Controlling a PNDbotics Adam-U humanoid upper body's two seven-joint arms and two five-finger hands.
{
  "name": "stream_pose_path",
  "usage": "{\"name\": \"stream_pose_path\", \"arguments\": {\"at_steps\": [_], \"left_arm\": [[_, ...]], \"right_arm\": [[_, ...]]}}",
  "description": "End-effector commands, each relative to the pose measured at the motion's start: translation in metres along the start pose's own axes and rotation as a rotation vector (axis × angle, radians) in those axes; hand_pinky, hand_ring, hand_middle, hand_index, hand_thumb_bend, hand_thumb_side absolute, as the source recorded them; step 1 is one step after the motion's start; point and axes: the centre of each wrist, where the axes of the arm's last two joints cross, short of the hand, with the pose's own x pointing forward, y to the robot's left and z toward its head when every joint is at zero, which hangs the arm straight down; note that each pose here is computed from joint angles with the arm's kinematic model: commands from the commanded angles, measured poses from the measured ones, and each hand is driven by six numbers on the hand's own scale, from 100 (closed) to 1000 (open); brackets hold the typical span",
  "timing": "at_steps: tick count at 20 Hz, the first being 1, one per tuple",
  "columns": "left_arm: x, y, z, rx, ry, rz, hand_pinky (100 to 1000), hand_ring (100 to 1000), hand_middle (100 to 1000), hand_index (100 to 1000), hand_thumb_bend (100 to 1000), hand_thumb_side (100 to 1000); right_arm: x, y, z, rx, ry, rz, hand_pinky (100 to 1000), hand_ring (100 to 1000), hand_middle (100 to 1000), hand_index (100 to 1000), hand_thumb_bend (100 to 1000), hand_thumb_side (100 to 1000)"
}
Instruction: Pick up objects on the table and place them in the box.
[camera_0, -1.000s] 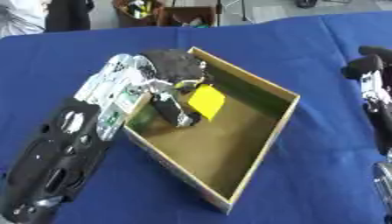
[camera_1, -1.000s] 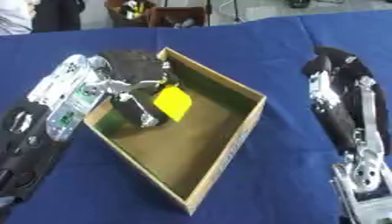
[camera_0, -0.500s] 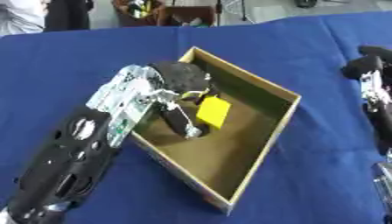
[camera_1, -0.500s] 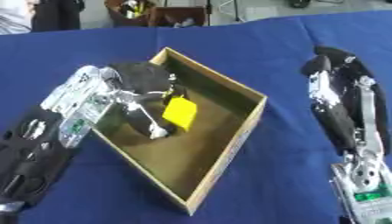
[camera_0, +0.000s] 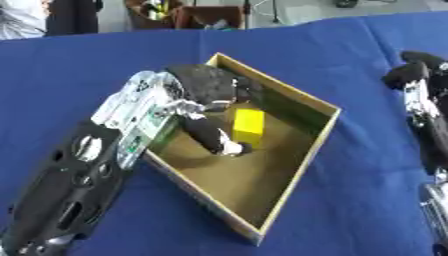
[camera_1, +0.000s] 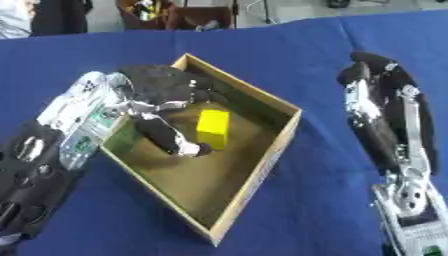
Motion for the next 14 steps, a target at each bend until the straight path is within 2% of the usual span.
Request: {"name": "stream_pose_path", "arguments": {"at_steps": [1, 2, 4, 5, 6, 8, 9, 10, 11, 13, 14], "left_arm": [[-0.005, 0.007, 0.006, -0.023, -0.011, -0.062, 891, 963, 1000, 1000, 426, 1000], [-0.005, 0.008, 0.007, -0.006, -0.014, -0.057, 869, 948, 1000, 1000, 315, 1000], [-0.005, 0.012, 0.012, 0.049, -0.013, -0.041, 856, 938, 1000, 1000, 220, 1000], [-0.006, 0.015, 0.015, 0.085, -0.009, -0.028, 825, 917, 970, 1000, 100, 1000], [-0.006, 0.019, 0.02, 0.127, -0.003, -0.011, 806, 905, 951, 1000, 100, 1000], [-0.007, 0.026, 0.029, 0.218, 0.011, 0.027, 722, 843, 847, 1000, 100, 969], [-0.009, 0.03, 0.035, 0.264, 0.021, 0.047, 713, 837, 838, 1000, 100, 958], [-0.01, 0.033, 0.04, 0.31, 0.031, 0.07, 633, 783, 776, 968, 100, 868], [-0.01, 0.035, 0.045, 0.357, 0.039, 0.101, 599, 763, 757, 958, 100, 846], [-0.008, 0.033, 0.055, 0.457, 0.056, 0.181, 438, 647, 650, 898, 100, 846], [-0.008, 0.031, 0.059, 0.504, 0.066, 0.224, 412, 622, 622, 875, 100, 846]], "right_arm": [[0.004, 0.0, -0.003, 0.002, -0.019, -0.004, 706, 637, 569, 752, 100, 585], [0.004, 0.0, -0.003, 0.003, -0.019, -0.004, 707, 637, 569, 752, 100, 585], [0.004, -0.001, -0.003, 0.001, -0.018, -0.004, 707, 637, 569, 752, 100, 584], [0.004, -0.001, -0.003, 0.0, -0.018, -0.004, 707, 636, 569, 752, 100, 584], [0.004, -0.001, -0.003, -0.002, -0.018, -0.004, 706, 636, 569, 752, 100, 584], [0.004, -0.001, -0.003, -0.006, -0.019, -0.004, 706, 636, 569, 752, 100, 584], [0.004, -0.002, -0.003, -0.009, -0.019, -0.004, 706, 636, 569, 752, 100, 584], [0.004, -0.002, -0.003, -0.011, -0.019, -0.005, 706, 635, 569, 752, 100, 583], [0.004, -0.002, -0.003, -0.015, -0.019, -0.005, 706, 635, 569, 752, 100, 583], [0.004, -0.003, -0.003, -0.023, -0.021, -0.006, 705, 635, 569, 752, 100, 583], [0.004, -0.003, -0.004, -0.028, -0.022, -0.007, 705, 634, 569, 752, 100, 583]]}}
